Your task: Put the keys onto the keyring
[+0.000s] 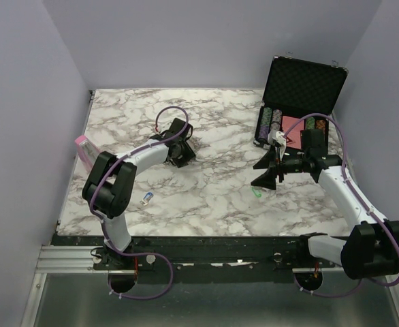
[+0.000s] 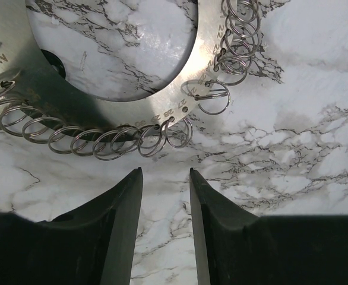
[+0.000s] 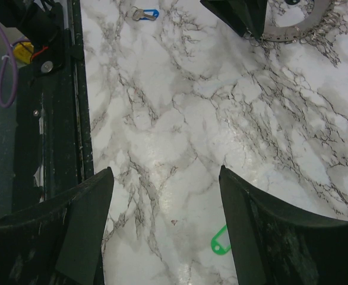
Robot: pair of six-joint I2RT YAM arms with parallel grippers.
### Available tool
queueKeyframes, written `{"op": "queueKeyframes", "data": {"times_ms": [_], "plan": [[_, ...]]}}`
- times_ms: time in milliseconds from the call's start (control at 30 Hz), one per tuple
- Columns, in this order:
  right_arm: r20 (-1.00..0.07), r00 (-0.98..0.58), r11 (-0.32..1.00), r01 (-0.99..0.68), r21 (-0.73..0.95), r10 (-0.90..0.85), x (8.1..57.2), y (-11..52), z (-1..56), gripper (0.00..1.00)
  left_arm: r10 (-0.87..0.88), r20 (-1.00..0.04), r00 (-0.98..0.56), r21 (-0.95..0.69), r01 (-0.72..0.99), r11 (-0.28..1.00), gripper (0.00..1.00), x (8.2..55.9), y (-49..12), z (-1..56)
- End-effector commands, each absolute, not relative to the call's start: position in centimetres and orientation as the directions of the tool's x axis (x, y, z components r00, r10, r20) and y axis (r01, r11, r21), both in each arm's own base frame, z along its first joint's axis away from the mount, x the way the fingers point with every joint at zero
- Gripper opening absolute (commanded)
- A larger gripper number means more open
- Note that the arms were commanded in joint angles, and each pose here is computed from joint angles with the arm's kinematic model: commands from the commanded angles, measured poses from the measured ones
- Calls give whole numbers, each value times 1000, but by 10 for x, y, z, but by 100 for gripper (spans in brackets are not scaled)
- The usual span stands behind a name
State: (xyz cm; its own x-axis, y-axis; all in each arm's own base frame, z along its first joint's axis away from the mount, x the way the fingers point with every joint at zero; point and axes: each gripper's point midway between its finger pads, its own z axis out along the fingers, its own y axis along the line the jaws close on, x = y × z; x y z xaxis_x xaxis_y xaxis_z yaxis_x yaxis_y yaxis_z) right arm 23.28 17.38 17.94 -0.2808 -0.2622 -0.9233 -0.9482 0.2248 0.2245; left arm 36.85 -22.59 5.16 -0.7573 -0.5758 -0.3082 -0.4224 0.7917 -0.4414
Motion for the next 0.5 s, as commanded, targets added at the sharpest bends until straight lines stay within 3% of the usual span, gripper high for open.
{"op": "queueKeyframes", "data": {"times_ms": [0, 467], "plan": [[-930, -276, 196, -953, 231, -245, 226, 176, 182, 80, -609, -310, -730, -421, -469, 777, 44, 372, -221, 49], [-930, -274, 191, -954, 231, -244, 225, 176, 183, 80, -631, -288, -721, -392, -512, 764, 43, 373, -213, 33]]}}
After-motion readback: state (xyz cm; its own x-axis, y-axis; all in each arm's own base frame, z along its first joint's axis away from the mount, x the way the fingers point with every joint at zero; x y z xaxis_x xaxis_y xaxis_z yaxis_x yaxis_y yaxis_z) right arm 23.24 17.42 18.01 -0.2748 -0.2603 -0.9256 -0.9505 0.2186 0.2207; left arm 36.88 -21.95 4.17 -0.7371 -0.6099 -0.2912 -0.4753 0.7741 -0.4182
